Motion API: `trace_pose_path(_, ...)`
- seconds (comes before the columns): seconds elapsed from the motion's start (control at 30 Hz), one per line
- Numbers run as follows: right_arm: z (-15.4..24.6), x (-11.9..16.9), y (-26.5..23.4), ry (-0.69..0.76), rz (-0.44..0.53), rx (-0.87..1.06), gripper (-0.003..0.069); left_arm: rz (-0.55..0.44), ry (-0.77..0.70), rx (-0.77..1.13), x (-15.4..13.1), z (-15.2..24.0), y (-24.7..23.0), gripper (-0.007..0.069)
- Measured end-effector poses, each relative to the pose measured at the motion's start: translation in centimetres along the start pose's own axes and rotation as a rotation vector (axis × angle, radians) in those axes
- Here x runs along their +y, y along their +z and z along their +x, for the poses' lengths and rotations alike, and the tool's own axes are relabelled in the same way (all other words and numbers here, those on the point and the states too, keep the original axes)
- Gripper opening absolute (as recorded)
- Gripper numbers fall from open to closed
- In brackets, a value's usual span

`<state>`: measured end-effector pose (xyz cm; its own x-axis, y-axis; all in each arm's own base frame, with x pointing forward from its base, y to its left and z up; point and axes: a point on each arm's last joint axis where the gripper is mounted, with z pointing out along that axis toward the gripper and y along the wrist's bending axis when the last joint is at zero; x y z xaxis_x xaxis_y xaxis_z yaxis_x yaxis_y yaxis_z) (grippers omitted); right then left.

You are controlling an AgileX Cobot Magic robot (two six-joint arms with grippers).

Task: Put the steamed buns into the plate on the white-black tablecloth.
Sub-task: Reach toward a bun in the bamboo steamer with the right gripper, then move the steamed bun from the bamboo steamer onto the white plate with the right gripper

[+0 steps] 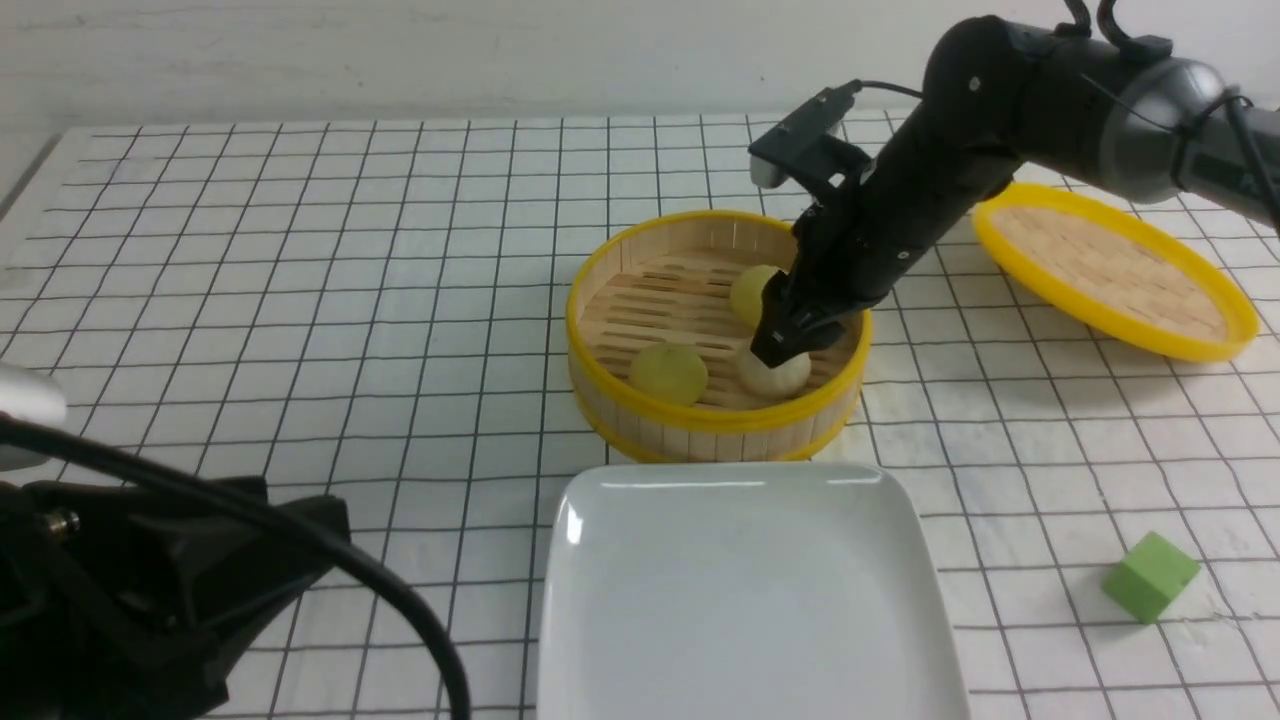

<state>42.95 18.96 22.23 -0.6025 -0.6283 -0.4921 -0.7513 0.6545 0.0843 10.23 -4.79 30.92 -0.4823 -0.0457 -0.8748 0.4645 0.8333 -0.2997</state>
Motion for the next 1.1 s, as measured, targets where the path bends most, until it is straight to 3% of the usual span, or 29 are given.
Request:
trace_pose_path(0.2,-0.1,0.6,0.9,-0.009,-0.013,0.011,0.0407,-0.001,0.001,0.0,0.0,0.0,0.0,0.0426)
trace_pose_path(0.27,-0.2,1.0,1.0,-0.017,-0.015,0.01,0.0329,-0.004,0.001,-0.001,0.0,0.0,0.0,0.0426)
trace_pose_path(0.37,-0.2,1.1,1.1,-0.022,-0.013,0.012,0.0134,-0.005,0.003,0.0,0.0,0.0,0.0,0.0426)
trace_pose_path(0.4,-0.2,1.1,1.1,-0.023,-0.012,0.012,0.0134,-0.005,0.004,0.0,0.0,0.0,0.0,0.0426)
trace_pose_path(0.43,-0.2,1.0,1.0,-0.018,-0.002,0.018,0.0036,-0.006,0.004,0.001,0.1,0.0,0.0,0.0426)
trace_pose_path(0.7,-0.9,1.2,-2.5,-0.026,0.079,-0.01,0.0022,-0.007,0.005,0.0,0.1,0.0,0.0,0.0426)
trace_pose_path(0.97,-2.2,4.6,-14.2,-0.041,0.131,-0.182,0.0021,-0.014,0.005,-0.007,0.1,-0.1,0.0,0.0426)
trace_pose_path(1.1,-1.3,6.3,-17.2,-0.015,0.084,-0.16,0.0022,-0.019,0.005,-0.013,0.2,-0.1,0.0,0.0426)
